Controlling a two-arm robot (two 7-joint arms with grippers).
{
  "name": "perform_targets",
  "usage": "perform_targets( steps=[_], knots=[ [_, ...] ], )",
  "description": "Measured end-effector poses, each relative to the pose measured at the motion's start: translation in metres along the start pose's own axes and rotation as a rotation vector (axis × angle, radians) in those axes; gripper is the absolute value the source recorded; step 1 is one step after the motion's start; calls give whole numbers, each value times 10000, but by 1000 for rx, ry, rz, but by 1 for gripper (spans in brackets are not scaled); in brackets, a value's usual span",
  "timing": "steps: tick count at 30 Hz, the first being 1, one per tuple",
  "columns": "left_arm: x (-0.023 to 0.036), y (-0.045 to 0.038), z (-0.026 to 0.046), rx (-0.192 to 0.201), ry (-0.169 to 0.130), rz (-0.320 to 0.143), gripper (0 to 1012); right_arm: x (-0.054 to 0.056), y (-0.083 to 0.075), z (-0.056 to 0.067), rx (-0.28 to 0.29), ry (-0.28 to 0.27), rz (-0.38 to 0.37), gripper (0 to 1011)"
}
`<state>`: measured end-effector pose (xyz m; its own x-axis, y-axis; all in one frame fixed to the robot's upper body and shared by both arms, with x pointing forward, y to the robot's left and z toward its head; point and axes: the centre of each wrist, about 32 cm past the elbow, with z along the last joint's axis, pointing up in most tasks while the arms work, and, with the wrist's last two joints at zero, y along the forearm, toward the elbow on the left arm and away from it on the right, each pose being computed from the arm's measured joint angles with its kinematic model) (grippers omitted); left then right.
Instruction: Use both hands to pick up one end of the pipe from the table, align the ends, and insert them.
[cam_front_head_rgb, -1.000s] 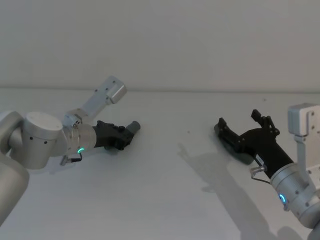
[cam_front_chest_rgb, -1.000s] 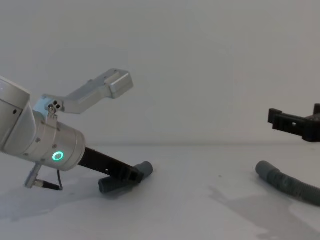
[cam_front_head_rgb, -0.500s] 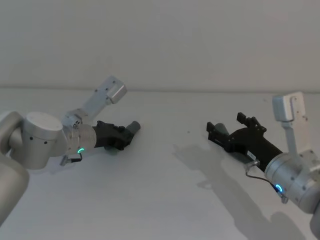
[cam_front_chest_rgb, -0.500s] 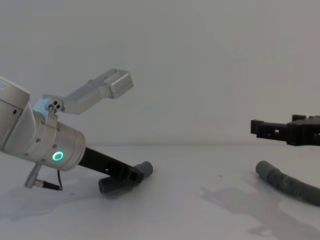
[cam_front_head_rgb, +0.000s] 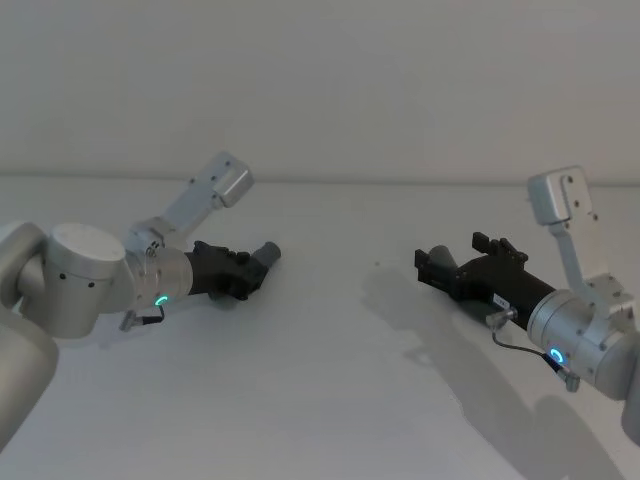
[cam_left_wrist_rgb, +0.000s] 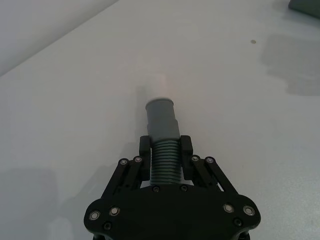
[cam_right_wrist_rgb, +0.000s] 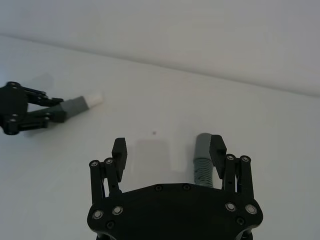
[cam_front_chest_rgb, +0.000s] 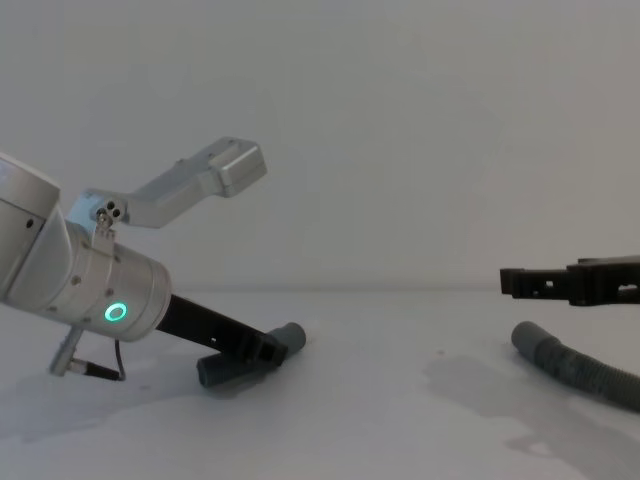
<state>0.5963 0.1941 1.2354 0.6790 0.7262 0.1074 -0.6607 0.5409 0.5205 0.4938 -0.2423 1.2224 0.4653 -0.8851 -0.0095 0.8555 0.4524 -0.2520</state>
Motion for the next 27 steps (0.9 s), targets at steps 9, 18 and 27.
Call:
perform_targets(
  steps=[9, 18, 27],
  knots=[
    [0, 0, 0, 0, 0, 0, 328, 117, 72, -27, -54, 11, -42, 1000],
    [0, 0, 0, 0, 0, 0, 328, 217, 127, -95, -93, -5, -65, 1000],
    [0, 0, 0, 0, 0, 0, 328, 272, 185, -161, -119, -26, -64, 1000]
  ],
)
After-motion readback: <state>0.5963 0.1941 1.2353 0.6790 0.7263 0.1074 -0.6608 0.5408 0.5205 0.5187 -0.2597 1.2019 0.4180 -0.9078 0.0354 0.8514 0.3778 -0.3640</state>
